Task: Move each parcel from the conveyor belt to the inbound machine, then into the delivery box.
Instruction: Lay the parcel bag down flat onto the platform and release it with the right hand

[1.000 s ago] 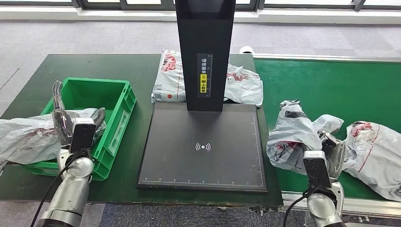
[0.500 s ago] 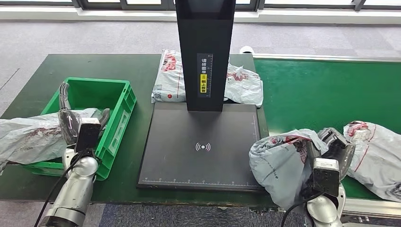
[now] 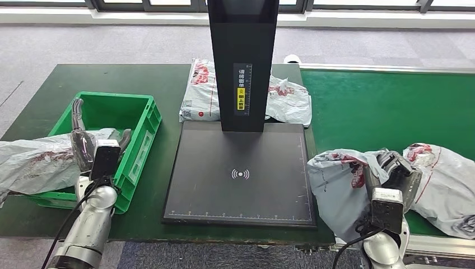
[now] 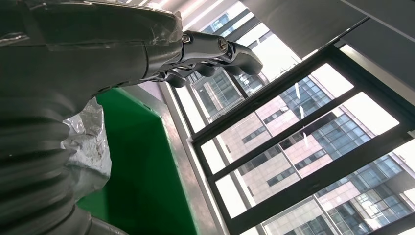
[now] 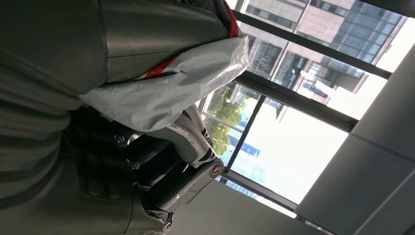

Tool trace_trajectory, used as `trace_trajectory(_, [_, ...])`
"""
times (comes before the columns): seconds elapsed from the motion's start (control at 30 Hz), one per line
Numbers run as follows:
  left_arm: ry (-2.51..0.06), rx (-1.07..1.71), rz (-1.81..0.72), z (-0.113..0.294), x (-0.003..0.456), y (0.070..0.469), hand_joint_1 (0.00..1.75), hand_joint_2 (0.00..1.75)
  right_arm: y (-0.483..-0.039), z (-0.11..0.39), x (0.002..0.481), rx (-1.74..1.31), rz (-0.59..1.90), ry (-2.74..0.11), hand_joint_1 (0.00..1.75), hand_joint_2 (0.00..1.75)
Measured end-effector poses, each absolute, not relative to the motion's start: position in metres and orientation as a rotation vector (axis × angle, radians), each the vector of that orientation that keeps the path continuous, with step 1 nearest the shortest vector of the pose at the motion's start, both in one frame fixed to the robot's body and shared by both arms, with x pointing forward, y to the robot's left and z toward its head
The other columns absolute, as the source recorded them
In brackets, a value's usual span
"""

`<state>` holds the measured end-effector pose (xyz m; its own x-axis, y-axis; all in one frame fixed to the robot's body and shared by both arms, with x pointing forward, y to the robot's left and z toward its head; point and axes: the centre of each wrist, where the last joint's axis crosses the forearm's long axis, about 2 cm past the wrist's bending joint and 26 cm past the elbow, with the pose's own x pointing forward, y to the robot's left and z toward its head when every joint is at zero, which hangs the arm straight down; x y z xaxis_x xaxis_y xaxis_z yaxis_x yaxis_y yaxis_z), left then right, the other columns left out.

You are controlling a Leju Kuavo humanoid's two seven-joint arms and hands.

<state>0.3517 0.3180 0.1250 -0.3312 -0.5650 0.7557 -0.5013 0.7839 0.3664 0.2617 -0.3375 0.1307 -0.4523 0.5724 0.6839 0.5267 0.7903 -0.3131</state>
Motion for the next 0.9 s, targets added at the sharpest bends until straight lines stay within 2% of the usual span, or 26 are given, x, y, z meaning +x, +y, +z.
trace_trajectory(0.9, [-1.991, 0.798, -0.082, 0.1246, 0.3516, 0.3178, 0.0, 1.75, -0.3365, 0.1306, 0.2614, -0.809, 0.068, -2.143, 1.75, 1.75])
